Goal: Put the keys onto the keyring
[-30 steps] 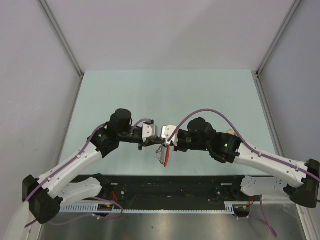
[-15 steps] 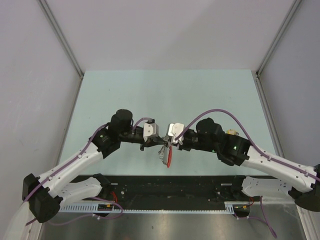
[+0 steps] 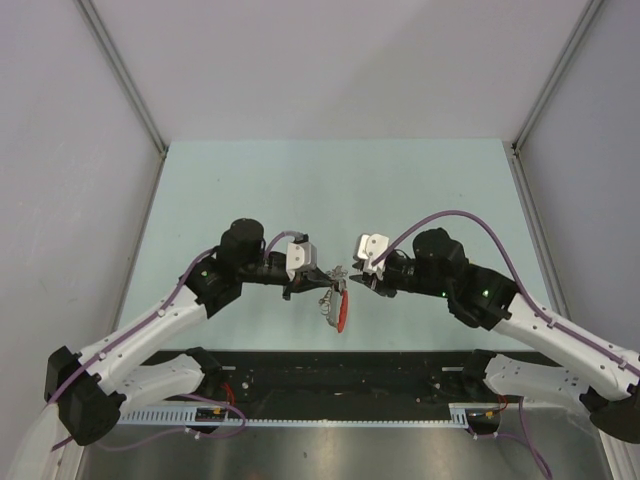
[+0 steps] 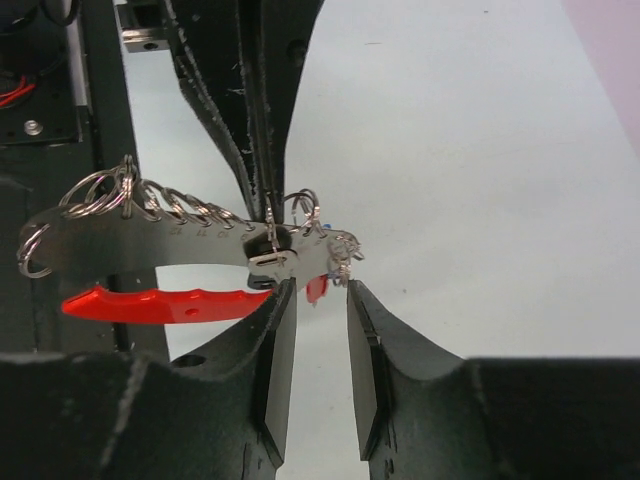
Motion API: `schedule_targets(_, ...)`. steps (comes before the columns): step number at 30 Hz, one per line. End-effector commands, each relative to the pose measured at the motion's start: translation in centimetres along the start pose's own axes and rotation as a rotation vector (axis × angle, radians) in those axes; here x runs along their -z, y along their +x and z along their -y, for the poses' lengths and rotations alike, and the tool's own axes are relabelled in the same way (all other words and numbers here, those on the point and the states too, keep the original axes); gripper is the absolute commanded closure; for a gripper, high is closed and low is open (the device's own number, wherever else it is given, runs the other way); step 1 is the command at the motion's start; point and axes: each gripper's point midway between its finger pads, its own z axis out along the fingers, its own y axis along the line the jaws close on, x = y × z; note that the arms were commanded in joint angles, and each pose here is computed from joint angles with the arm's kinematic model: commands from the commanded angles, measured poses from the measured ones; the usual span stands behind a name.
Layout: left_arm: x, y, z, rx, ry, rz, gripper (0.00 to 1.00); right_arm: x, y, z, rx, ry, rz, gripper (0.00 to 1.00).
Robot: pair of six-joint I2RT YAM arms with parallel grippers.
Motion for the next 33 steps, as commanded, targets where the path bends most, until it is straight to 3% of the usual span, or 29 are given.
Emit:
schedule_targets(1,-0.1,-1.8,0.6,-0.038,0.036,0.068,1.0,-0.3,-0.8,-1.2,-0.015,-0.086,0.067,0.68)
schedule_targets(21,-0.1,-1.9,0.6,-0.036,0.038,0.071,1.0,-2.1,0.2,-1.9,-0.031,-0.192,0.099,0.69)
schedule_targets(33,0.0,-2.1,0.8,-0.039,0.044,0.077,1.0,-2.4,0.5,-1.9,-0.034,-0.199,0.091,0.85)
